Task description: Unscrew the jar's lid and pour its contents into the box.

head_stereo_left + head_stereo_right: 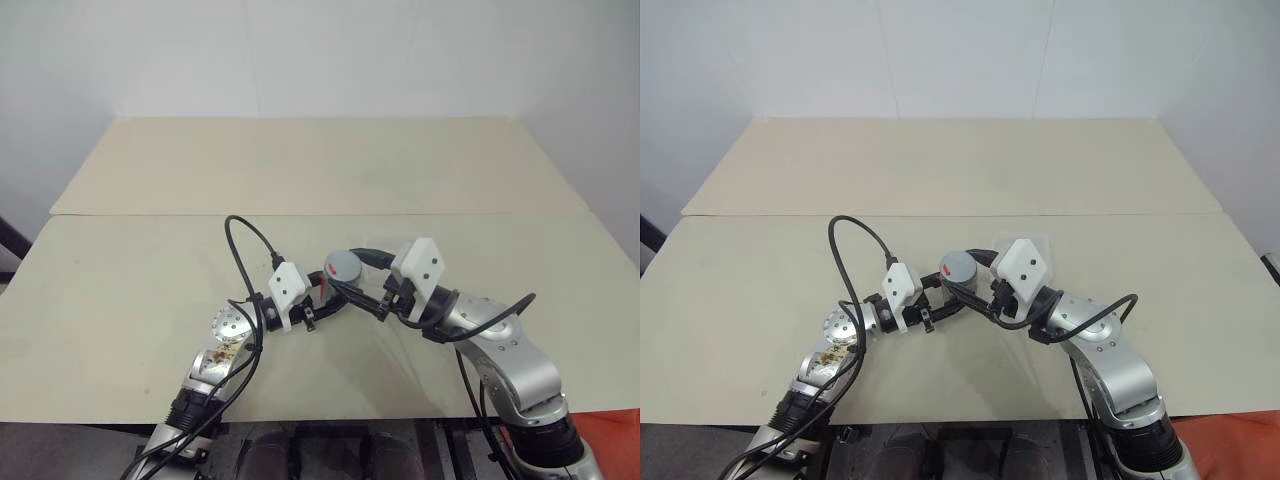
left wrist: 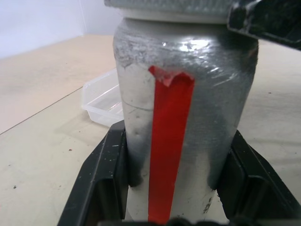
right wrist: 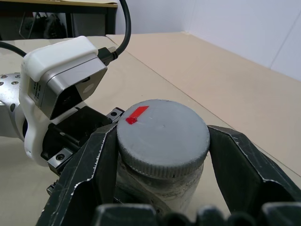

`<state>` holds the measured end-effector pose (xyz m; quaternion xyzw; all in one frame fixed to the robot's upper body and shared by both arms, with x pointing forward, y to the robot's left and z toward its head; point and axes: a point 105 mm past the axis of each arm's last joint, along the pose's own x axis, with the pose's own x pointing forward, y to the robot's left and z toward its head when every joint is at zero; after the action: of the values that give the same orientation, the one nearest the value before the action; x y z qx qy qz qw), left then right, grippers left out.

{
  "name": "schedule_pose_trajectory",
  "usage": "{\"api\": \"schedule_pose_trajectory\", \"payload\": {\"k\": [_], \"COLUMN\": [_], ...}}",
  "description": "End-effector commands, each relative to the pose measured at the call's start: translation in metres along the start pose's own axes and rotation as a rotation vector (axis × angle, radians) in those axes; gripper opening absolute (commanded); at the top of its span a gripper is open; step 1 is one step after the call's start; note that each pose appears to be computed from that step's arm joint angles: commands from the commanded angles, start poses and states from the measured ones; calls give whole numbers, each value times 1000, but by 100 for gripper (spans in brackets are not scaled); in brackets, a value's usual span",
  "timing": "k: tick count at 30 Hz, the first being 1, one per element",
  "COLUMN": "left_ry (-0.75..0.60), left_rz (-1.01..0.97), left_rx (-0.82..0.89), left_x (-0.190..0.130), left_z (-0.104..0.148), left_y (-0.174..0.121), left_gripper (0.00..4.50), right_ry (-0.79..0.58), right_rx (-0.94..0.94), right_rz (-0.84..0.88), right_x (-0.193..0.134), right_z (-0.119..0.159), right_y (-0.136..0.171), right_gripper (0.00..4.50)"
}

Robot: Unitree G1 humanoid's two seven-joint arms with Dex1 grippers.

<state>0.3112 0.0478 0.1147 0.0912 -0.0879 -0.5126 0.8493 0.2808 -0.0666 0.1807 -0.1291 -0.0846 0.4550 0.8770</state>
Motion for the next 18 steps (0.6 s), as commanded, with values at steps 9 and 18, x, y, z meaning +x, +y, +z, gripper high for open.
{"api": "schedule_pose_trajectory", "payload": {"k": [9, 18], "left_ry": [-32, -44], "left_rz": [-15, 11], "left_rx": [48, 55], "left_x": [5, 3], "left_z": [7, 7], "left_y": [-4, -4], "left_gripper": [209, 209], "right_ry": [-196, -118], "right_rx": [76, 19], "right_rz": [25, -186], "right_x": [-2, -35], "right_z": [39, 35], "right_y": [2, -37], "right_gripper": [305, 305]}}
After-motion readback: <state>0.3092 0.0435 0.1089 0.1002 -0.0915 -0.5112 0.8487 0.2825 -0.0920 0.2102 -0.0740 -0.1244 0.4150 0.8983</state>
